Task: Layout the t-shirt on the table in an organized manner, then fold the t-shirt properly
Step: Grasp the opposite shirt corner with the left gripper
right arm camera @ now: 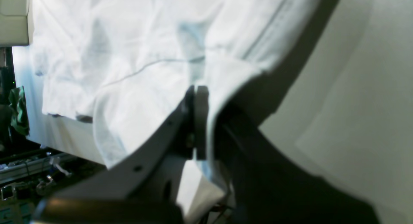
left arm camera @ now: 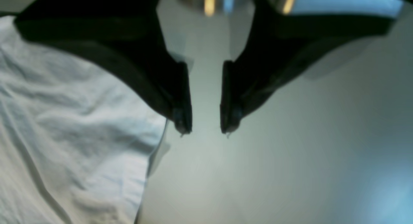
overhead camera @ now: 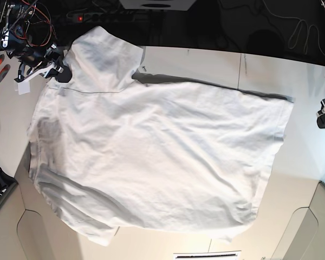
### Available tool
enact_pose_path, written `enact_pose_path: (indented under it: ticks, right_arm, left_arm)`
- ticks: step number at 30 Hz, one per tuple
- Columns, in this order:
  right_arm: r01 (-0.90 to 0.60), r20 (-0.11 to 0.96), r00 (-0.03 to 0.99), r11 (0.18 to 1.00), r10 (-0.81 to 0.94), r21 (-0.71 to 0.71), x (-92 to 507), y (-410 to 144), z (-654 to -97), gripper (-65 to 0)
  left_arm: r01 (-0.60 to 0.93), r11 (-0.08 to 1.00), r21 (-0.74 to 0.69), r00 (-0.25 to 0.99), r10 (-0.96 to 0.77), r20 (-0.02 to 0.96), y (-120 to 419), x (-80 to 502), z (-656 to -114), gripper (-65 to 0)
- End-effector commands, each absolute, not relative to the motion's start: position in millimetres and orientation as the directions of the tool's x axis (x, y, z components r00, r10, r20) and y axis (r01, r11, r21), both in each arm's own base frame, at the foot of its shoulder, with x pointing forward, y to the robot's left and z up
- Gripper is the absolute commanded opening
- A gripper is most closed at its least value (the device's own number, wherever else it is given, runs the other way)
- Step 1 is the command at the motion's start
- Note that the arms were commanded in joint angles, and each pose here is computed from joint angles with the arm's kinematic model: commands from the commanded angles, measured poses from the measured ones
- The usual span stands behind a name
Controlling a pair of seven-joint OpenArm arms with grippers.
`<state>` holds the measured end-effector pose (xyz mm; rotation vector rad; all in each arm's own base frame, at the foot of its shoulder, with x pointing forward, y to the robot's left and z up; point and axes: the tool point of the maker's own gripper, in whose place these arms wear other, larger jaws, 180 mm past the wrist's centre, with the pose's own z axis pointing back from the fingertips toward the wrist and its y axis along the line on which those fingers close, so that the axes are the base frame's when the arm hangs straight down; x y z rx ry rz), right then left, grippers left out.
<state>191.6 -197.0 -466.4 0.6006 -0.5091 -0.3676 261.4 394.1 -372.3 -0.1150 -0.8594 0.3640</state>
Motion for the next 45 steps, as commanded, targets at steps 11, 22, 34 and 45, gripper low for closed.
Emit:
enact_pose_path:
  ticks: [11,22,34,45]
  right_arm:
    - [0.160,0.367,0.799,0.756,-0.477,0.634,199,-199,-457,-65.0]
    - [0.160,0.366,0.799,0.756,-0.477,0.635,199,-199,-457,-65.0]
    - [0.160,0.366,0.799,0.756,-0.477,0.635,199,-199,-457,-65.0]
    - [0.160,0.367,0.799,0.756,-0.477,0.635,199,-199,-457,-65.0]
  left_arm:
    - [-0.348,0.860,-0.374,0.511,0.508,0.694,377,239,-408,-45.3]
    - [-0.371,0.818,-0.440,0.501,0.575,0.646,375,240,-430,-32.8]
    - [-0.376,0.743,-0.553,0.475,0.667,0.574,362,255,-434,-32.8]
    - [-0.347,0.696,-0.628,0.508,0.703,0.498,334,256,-440,-32.8]
